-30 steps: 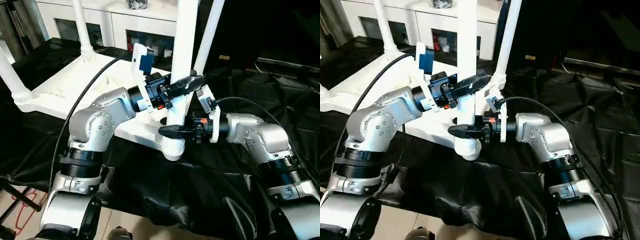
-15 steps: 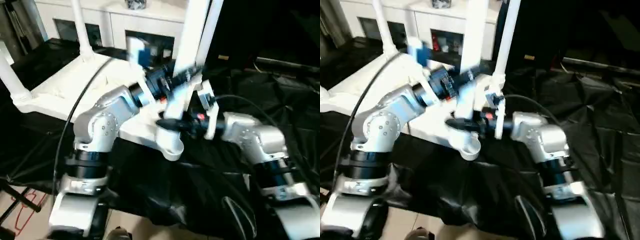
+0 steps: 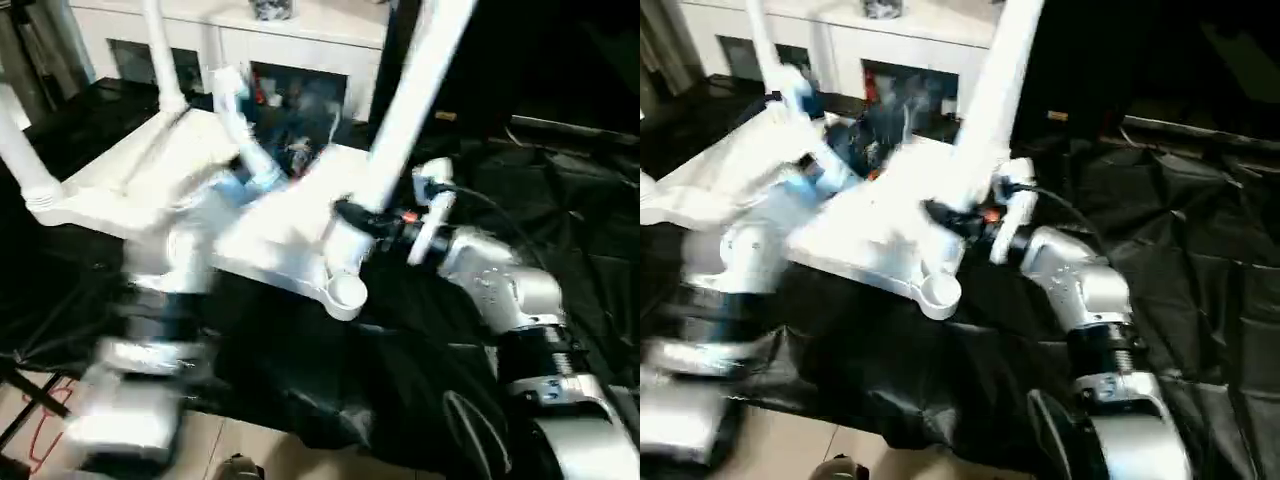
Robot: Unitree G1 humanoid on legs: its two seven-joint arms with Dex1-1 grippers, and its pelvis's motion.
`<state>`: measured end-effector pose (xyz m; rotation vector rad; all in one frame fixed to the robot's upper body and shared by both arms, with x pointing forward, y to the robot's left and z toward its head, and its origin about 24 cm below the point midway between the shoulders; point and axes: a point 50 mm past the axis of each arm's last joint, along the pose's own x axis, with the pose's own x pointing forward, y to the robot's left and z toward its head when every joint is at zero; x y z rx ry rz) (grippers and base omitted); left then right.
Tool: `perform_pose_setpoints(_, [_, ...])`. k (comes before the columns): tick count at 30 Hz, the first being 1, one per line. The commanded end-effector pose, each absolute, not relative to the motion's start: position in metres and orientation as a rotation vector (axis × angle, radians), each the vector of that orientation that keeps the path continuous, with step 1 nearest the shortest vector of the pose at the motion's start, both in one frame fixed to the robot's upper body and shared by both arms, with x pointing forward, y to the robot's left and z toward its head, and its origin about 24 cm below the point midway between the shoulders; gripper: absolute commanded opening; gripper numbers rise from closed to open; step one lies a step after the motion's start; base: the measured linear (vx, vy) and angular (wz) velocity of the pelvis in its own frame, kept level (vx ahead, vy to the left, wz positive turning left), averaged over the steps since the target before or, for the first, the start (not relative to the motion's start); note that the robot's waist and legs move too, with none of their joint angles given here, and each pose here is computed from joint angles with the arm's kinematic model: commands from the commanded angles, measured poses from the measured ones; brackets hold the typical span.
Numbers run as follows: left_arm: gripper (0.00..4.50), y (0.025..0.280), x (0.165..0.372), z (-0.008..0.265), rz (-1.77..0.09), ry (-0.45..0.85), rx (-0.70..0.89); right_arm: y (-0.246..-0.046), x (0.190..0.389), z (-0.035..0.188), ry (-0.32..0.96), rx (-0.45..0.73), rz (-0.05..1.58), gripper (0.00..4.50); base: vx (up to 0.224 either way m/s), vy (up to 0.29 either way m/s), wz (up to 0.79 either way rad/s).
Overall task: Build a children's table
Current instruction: Pick table leg
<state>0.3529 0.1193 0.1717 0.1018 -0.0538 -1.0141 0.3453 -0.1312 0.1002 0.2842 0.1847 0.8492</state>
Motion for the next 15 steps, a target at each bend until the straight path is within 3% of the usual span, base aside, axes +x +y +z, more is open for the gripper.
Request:
perform_pose_setpoints(1, [3.01, 0.107, 0.349, 0.161, -1.105, -0.002, 0.212, -0.135, 0.347, 0.102, 0.164, 0.283, 0.813, 1.93, 0.0, 0.0, 0.0])
perform_pose_setpoints(8, [3.01, 0.136, 0.35, 0.117, -1.29, 0.319, 0.517, -0.144, 0.348, 0.094, 0.176, 0.257, 0.723, 1.93, 0.0, 0.0, 0.0])
perform_pose_setpoints(9, [2.72, 0.139, 0.349, 0.113, -1.316, 0.358, 0.544, -0.145, 0.348, 0.093, 0.178, 0.251, 0.722, 1.93, 0.0, 0.0, 0.0])
perform_pose_setpoints(13, [2.62, 0.143, 0.35, 0.101, -1.348, 0.42, 0.616, -0.145, 0.347, 0.091, 0.184, 0.249, 0.718, 1.93, 0.0, 0.0, 0.0])
perform_pose_setpoints(15, [2.36, 0.145, 0.351, 0.094, -1.369, 0.472, 0.643, -0.145, 0.346, 0.09, 0.191, 0.243, 0.722, 1.93, 0.0, 0.0, 0.0])
